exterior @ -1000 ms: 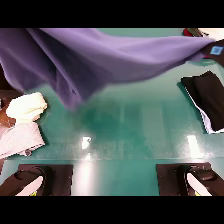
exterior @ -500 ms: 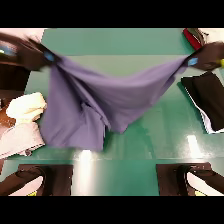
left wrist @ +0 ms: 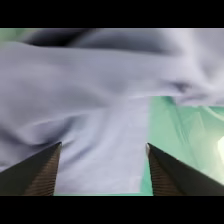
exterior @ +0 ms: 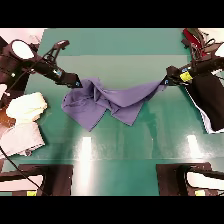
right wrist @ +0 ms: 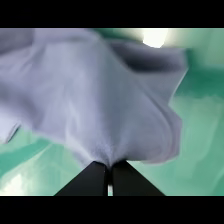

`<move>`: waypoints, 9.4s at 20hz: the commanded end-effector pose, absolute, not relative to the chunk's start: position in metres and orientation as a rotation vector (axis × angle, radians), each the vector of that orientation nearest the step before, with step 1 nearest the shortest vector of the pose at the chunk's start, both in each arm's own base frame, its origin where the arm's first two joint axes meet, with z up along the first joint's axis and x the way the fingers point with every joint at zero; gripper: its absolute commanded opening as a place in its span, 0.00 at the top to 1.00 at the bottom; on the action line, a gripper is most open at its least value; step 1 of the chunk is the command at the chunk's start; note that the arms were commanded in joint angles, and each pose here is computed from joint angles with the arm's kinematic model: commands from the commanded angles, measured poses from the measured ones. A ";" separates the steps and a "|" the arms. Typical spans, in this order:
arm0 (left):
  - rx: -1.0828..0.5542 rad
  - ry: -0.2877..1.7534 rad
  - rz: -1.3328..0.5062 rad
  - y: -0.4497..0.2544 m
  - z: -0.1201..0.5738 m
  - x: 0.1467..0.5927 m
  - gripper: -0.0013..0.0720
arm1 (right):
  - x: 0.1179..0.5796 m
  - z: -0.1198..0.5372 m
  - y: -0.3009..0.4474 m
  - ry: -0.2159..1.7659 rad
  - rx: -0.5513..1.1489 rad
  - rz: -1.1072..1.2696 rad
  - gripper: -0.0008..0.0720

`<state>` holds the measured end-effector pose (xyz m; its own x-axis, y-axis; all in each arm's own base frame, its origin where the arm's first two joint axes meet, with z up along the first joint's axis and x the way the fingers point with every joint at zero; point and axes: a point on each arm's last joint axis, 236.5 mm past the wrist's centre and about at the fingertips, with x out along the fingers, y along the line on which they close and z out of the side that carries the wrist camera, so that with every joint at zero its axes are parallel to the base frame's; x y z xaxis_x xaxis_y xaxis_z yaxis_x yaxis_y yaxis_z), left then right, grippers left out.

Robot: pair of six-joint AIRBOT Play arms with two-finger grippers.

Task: Fold the shirts.

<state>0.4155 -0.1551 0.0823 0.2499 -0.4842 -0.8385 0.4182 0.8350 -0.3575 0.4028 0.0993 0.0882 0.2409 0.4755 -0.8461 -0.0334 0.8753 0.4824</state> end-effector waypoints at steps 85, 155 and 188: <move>-0.004 0.030 -0.464 -0.084 0.495 0.338 0.95 | 0.339 0.423 0.035 0.191 0.421 0.280 0.97; -0.329 1.406 -0.151 -0.035 -0.010 0.293 0.23 | 0.439 0.063 0.054 1.352 0.284 0.226 0.52; -0.548 1.531 -0.250 -0.087 -0.059 0.214 0.23 | 0.383 -0.010 -0.026 1.731 0.124 -0.066 0.23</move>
<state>0.2107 -0.0865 -0.0620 0.0362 -0.4827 -0.8750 -0.1961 0.8552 -0.4798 0.3864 -0.0236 -0.0106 -0.1447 0.0541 -0.9880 0.1187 0.9922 0.0369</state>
